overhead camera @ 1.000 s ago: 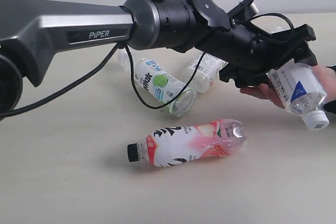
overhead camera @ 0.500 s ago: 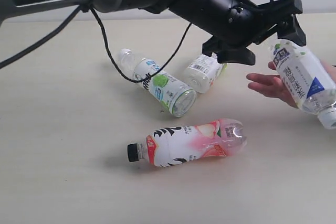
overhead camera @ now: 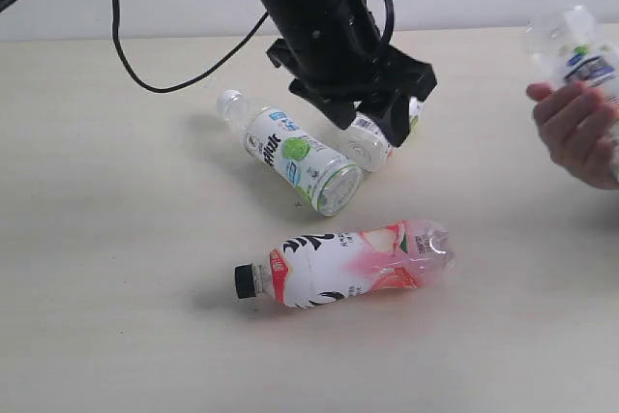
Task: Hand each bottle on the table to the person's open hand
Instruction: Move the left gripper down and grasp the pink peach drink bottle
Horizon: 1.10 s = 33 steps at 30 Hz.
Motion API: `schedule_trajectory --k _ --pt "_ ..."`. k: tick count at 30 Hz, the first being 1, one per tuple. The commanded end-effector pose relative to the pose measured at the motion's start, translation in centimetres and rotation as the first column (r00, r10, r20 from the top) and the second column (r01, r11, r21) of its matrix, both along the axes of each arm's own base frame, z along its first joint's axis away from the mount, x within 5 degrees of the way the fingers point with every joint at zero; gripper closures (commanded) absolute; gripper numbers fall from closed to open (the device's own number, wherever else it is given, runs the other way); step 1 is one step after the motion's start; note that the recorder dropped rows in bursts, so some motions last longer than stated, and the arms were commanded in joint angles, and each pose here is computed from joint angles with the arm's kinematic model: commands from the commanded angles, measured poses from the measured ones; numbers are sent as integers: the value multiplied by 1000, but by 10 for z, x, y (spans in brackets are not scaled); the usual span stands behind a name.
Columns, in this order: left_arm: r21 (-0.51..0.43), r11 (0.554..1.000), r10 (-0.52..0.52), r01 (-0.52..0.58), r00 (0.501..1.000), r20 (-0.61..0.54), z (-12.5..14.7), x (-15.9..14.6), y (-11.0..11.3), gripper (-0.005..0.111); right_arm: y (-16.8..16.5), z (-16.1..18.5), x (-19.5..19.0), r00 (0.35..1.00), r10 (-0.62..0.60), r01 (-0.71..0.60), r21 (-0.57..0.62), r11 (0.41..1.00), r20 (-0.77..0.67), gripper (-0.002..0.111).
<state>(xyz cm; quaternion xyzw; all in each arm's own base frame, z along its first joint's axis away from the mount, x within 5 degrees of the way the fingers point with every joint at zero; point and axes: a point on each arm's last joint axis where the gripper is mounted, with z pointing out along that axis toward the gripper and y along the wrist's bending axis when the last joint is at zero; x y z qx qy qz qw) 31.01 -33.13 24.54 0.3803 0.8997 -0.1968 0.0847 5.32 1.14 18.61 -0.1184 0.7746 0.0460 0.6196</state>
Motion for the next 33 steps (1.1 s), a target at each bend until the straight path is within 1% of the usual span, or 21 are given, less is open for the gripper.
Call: schedule_trajectory --k 1,4,6,8,10,12,13,16,20,26,33 --pt "101 988 -116 114 993 18 1 -13 0 39 0 -1 0 1000 -4 4 1 1000 9 108" --pt "129 961 -248 243 968 26 -6 -25 -5 39 0 -1 0 1000 -4 4 1 1000 9 108" --pt "149 918 -377 368 926 37 -11 -36 -10 39 0 -1 0 1000 -4 4 1 1000 9 108" --pt "160 872 -474 462 880 41 -16 -46 -15 39 0 -1 0 1000 -4 4 1 1000 9 108" --pt "177 817 -564 549 825 44 -22 -57 -20 39 0 -1 0 1000 -4 4 1 1000 9 108" --pt "209 763 -633 612 773 50 -26 -65 -23 39 0 -1 0 1000 -4 4 1 1000 9 108" --pt "234 742 -655 629 754 50 -29 -69 -24 39 0 -1 0 1000 -4 4 1 1000 9 108" --pt "304 696 -695 651 717 57 -32 -72 -24 39 0 -1 0 1000 -4 4 1 1000 9 108" --pt "310 693 -697 651 714 61 -32 -72 -25 39 0 -1 0 1000 -4 4 1 1000 9 108" --pt "289 718 -680 633 726 100 -35 -69 -29 39 0 -1 0 1000 -4 4 1 1000 9 108" --pt "277 734 -660 620 748 71 -51 -68 -34 39 0 -1 0 1000 -4 4 1 1000 9 108"
